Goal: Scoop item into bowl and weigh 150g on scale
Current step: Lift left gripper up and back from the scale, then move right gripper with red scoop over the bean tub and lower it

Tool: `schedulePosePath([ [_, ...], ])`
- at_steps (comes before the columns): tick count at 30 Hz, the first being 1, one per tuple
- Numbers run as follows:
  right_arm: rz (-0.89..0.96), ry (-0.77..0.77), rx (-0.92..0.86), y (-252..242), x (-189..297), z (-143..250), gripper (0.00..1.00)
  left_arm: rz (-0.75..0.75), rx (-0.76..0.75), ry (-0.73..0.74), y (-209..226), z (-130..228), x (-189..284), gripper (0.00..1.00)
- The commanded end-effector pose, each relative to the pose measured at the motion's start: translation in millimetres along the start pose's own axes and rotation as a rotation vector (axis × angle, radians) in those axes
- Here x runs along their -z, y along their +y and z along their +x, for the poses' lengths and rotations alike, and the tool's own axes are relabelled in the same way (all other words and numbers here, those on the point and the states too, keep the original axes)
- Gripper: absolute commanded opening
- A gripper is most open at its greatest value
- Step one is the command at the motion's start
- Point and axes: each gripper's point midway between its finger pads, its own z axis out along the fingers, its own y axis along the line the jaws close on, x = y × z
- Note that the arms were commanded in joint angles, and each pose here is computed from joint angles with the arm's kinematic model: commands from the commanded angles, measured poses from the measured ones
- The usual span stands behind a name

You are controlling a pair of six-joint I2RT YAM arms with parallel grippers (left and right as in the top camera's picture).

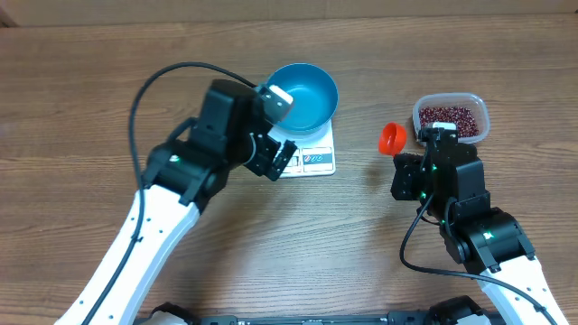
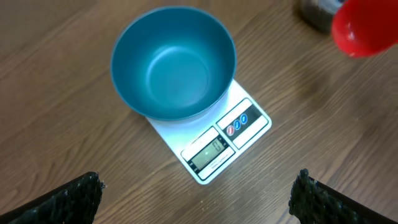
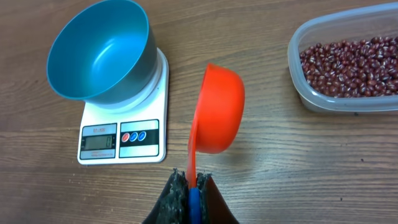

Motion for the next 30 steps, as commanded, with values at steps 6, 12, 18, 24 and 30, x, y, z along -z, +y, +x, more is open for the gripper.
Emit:
schedulePosePath([
  [6, -0.012, -0.037, 0.002, 3, 6, -14, 0.04, 0.116, 0.030, -0.063, 4, -6, 18, 1.00],
  [12, -0.012, -0.036, 0.001, 3, 6, -14, 0.04, 0.119, 0.017, -0.053, 3, -4, 18, 1.00],
  [18, -0.018, -0.031, 0.002, 5, 7, -14, 0.04, 0.119, 0.018, -0.052, 3, -3, 18, 1.00],
  [24, -0.017, -0.040, 0.104, 11, 32, -33, 0.04, 0.119, 0.018, -0.052, 3, -3, 18, 1.00],
  [30, 0.016, -0.076, 0.143, 5, 59, -61, 0.03, 0.119, 0.018, -0.052, 3, -3, 18, 1.00],
])
